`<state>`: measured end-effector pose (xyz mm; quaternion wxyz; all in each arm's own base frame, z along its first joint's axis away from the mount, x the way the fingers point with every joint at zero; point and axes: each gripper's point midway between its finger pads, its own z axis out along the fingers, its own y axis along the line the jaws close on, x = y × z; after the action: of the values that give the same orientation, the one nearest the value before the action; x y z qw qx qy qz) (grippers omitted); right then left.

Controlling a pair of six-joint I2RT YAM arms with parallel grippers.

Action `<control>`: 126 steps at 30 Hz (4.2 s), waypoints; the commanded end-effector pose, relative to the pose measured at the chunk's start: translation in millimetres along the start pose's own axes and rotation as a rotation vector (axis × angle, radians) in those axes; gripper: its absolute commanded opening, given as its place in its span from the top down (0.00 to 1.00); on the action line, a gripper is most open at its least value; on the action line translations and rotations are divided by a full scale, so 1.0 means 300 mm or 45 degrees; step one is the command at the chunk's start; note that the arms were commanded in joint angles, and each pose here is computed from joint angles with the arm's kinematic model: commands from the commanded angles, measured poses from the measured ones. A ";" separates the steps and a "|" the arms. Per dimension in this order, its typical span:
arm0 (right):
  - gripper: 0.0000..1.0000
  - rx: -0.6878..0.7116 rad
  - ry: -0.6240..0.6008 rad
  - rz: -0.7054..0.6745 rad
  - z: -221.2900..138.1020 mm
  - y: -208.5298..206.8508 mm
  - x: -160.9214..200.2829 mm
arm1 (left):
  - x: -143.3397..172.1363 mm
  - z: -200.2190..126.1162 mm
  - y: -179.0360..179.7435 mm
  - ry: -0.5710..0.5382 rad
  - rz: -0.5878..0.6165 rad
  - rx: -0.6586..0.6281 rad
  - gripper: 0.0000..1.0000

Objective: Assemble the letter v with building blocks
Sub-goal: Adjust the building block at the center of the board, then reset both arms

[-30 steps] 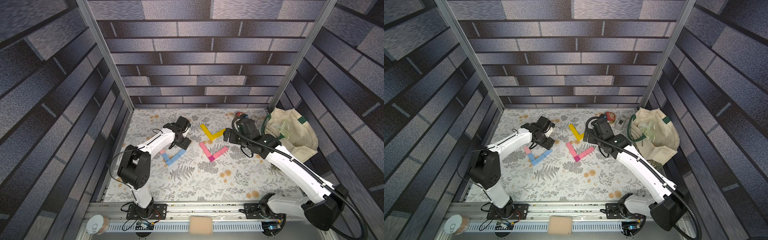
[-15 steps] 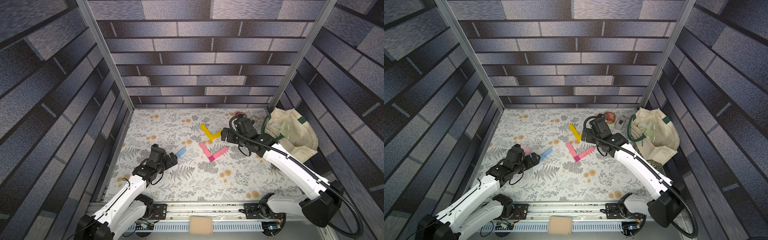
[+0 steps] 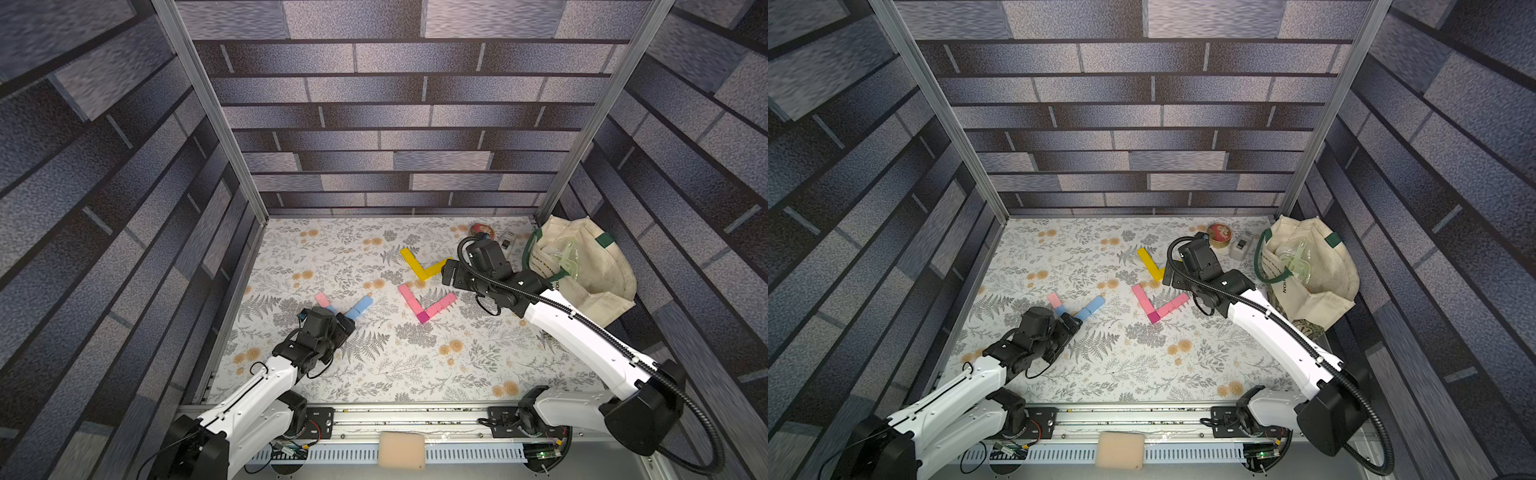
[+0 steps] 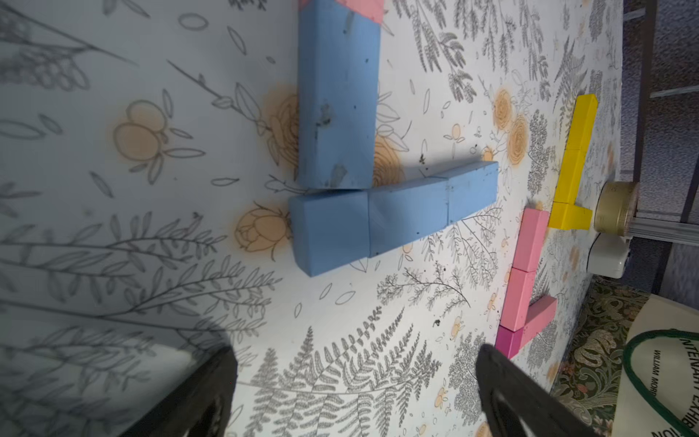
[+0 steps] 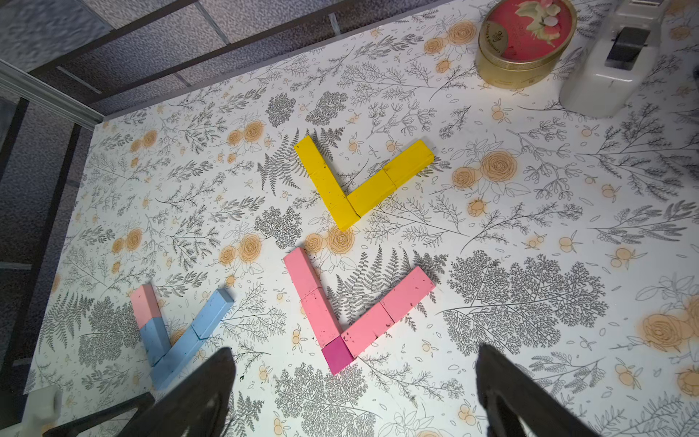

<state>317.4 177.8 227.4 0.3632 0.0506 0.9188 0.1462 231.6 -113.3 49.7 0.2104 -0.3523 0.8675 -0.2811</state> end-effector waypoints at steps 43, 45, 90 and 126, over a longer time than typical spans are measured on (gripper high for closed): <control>0.00 0.006 -0.041 0.026 -0.024 -0.015 -0.019 | -0.106 0.062 0.016 -0.020 -0.032 -0.035 0.00; 0.00 0.005 -0.038 0.028 -0.021 -0.014 -0.017 | -0.107 0.065 0.021 -0.018 -0.032 -0.040 0.00; 0.00 0.005 -0.022 0.040 -0.006 -0.017 0.000 | -0.124 0.093 0.016 0.027 -0.003 -0.046 0.00; 0.00 1.007 -0.235 -0.090 0.180 -0.840 -0.035 | -0.906 -0.278 0.197 -0.933 0.320 -0.841 0.00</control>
<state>354.4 -49.5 128.6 0.3745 0.1663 0.8829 -0.2290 328.0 119.9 117.3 0.3797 -0.3918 0.8328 0.0938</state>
